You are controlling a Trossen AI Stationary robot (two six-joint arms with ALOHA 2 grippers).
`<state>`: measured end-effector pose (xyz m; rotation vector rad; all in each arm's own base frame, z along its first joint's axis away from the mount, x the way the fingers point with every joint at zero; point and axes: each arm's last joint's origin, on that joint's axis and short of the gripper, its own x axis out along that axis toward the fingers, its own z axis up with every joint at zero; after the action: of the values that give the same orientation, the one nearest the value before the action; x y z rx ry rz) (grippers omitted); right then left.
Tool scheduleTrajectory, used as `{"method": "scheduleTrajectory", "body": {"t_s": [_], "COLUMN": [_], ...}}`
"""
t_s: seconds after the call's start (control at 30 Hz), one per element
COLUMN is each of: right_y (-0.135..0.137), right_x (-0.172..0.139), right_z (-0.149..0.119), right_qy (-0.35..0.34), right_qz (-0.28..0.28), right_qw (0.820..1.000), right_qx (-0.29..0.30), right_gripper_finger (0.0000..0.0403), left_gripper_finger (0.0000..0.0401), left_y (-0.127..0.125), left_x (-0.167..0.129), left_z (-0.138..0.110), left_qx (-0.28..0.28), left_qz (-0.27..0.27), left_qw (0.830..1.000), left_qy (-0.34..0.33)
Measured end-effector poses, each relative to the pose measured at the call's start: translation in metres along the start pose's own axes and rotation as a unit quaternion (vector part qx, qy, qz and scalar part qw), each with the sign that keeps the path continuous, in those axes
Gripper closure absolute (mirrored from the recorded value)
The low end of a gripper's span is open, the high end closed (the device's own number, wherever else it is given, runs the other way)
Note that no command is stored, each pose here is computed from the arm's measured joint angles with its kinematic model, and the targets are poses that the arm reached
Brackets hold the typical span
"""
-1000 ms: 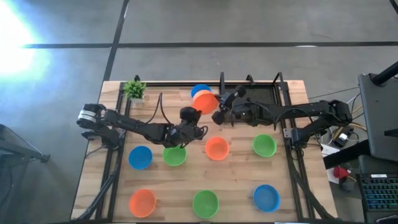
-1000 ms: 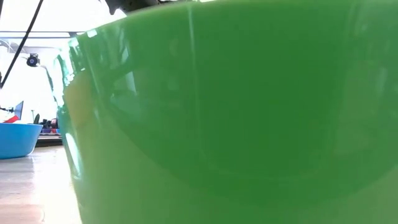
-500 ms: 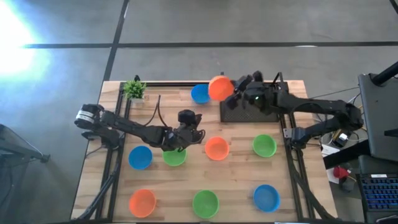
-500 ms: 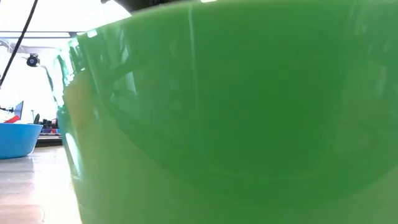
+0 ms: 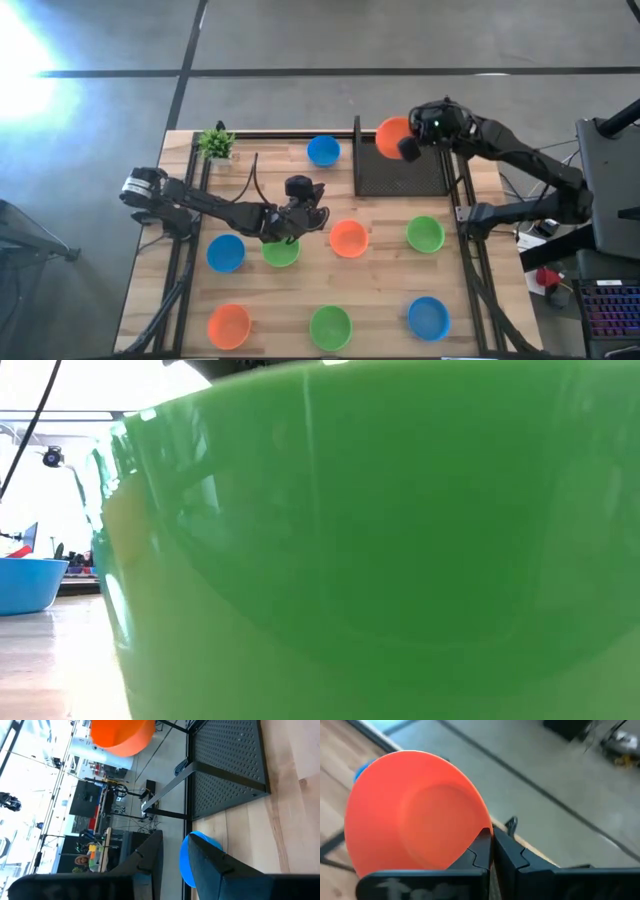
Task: Pick & Place Mini bowls
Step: Put the top orange bowl on the shelf
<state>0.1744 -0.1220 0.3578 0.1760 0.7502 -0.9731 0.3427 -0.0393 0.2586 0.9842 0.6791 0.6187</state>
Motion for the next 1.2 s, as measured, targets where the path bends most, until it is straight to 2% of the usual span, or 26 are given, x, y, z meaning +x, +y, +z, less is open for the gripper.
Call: {"method": "scheduleTrajectory", "body": {"t_s": [0.17, 0.37, 0.57, 0.7, 0.77, 0.93, 1.2], "right_y": [-0.015, -0.022, -0.025, -0.027, -0.028, -0.034, -0.038], "right_x": [0.016, 0.041, 0.071, 0.091, 0.101, 0.126, 0.163], "right_z": [-0.005, -0.009, -0.019, -0.022, -0.024, -0.031, -0.038], "right_qy": [0.059, 0.120, 0.208, 0.239, 0.258, 0.310, 0.336], "right_qz": [0.003, 0.049, 0.062, 0.065, 0.053, -0.035, -0.056], "right_qw": [0.998, 0.989, 0.964, 0.953, 0.948, 0.929, 0.915], "right_qx": [-0.020, -0.067, -0.154, -0.174, -0.179, -0.201, -0.216], "right_gripper_finger": [0.0394, 0.0394, 0.0394, 0.0394, 0.0394, 0.0394, 0.0394], "left_gripper_finger": [0.0311, 0.0311, 0.0311, 0.0311, 0.0311, 0.0311, 0.0311], "left_y": [0.000, 0.000, 0.000, 0.000, 0.000, 0.000, 0.000], "left_x": [0.000, 0.000, 0.000, 0.000, 0.000, 0.000, 0.000], "left_z": [0.000, 0.000, 0.000, 0.000, 0.000, 0.000, 0.000], "left_qx": [-0.001, -0.001, -0.002, -0.003, -0.003, -0.005, -0.007], "left_qz": [0.000, 0.000, 0.000, 0.000, 0.000, 0.000, 0.000], "left_qw": [1.000, 1.000, 1.000, 1.000, 1.000, 1.000, 1.000], "left_qy": [0.000, 0.000, 0.000, 0.000, 0.000, 0.000, 0.000]}}
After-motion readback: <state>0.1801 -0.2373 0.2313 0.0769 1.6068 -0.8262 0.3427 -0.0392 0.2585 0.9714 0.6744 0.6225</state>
